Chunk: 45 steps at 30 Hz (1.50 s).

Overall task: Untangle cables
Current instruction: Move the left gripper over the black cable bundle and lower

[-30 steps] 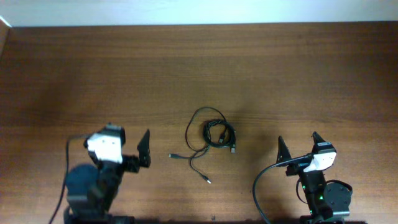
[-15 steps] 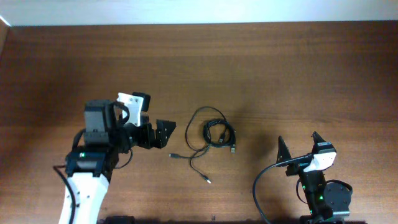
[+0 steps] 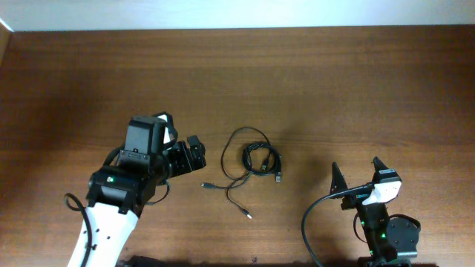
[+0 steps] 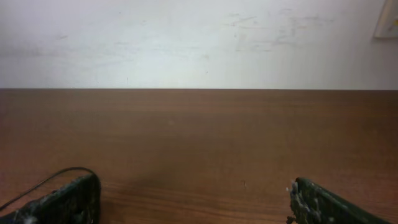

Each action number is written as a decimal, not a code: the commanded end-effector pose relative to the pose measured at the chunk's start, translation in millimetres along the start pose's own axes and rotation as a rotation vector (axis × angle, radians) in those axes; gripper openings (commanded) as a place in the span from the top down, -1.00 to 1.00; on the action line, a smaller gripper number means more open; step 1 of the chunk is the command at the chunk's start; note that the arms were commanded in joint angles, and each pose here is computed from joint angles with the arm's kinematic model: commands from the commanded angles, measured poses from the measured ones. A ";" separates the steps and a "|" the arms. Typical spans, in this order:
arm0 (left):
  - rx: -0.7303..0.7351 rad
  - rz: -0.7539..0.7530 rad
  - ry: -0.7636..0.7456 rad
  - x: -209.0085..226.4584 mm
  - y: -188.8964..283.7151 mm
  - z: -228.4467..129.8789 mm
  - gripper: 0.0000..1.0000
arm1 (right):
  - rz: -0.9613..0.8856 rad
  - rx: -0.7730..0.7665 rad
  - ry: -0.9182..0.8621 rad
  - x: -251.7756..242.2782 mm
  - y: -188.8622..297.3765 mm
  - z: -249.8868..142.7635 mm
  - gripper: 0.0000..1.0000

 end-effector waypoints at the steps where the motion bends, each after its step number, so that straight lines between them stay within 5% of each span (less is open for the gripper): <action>1: -0.049 0.018 0.025 -3.2 2.3 10.2 -0.98 | -0.015 0.002 0.006 -2.4 0.0 -1.7 -0.97; 22: 0.361 0.121 0.318 1.5 -107.4 -19.9 -0.88 | -0.015 0.002 0.006 -2.4 0.0 -1.7 -0.97; 31: 0.191 -0.094 0.040 -97.2 -149.5 -23.4 -0.86 | -0.015 0.002 0.006 -2.4 0.0 -1.7 -0.97; 37: 0.281 -0.069 -0.030 -119.3 -187.4 -64.9 -0.47 | -0.015 0.002 0.006 -2.4 0.0 -1.7 -0.97; 43: 0.305 -0.001 -0.035 -109.1 -204.5 -74.5 0.31 | -0.015 0.002 0.006 -2.4 0.0 -1.7 -0.97; 45: 0.306 -0.001 -0.035 -108.9 -204.7 -74.6 0.83 | -0.015 0.002 0.006 -2.4 0.0 -1.7 -0.97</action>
Point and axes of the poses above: each gripper's point midway between its finger pads, its own y axis back along the fingers, its own x axis along the line the jaws close on, z = x × y, the point moved 7 cm from there along y, back along the fingers, and after that the axes turned 9 degrees about -y, right-handed, at the moved point
